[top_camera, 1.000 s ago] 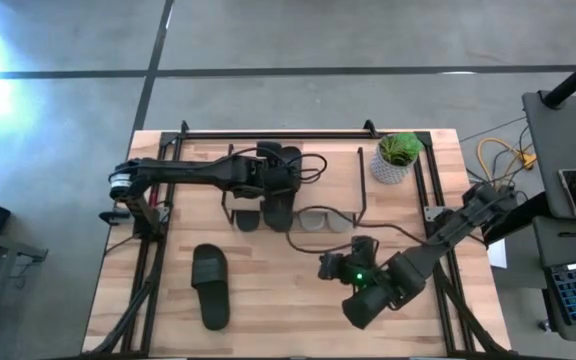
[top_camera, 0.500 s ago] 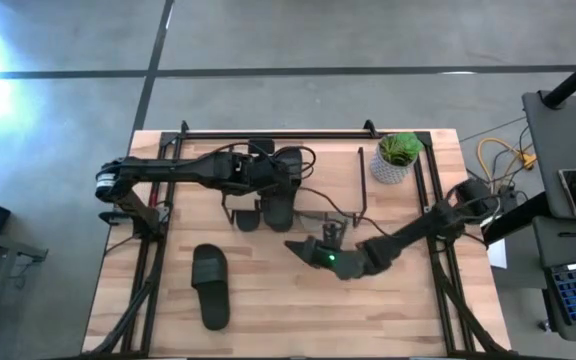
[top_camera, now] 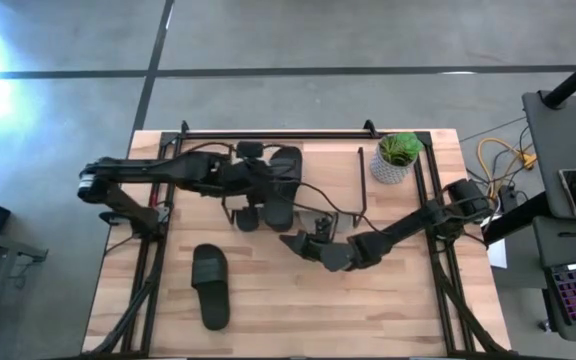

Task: Pick and place slides into the shelf
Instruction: Put the black slide on the shelf

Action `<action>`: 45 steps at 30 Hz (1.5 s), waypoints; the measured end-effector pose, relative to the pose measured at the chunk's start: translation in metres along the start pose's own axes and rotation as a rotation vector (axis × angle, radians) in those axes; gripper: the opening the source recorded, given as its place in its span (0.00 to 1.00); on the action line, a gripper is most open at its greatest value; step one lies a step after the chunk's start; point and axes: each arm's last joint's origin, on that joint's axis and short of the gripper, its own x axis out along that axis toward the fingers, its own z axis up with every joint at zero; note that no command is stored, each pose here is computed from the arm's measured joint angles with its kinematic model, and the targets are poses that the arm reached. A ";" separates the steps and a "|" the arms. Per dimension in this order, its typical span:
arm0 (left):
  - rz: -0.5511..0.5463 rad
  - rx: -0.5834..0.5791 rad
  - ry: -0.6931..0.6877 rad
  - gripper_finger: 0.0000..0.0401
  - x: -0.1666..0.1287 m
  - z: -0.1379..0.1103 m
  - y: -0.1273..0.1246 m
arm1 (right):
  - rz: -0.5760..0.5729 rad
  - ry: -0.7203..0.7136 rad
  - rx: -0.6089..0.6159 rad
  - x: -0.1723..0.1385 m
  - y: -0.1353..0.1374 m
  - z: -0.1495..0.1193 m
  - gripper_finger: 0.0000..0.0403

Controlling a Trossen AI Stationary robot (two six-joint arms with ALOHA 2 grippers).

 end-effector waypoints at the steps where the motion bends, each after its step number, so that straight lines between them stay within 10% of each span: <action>1: 0.000 -0.018 -0.018 0.38 -0.007 -0.001 0.001 | -0.002 -0.005 -0.001 0.000 -0.001 0.000 0.02; 12: -0.061 -0.131 -0.128 0.38 -0.064 -0.020 -0.010 | -0.008 -0.055 0.000 0.006 -0.002 0.011 0.02; 45: -0.148 -0.186 0.040 0.37 -0.080 -0.101 -0.089 | -0.020 -0.178 -0.087 -0.019 0.011 0.004 0.02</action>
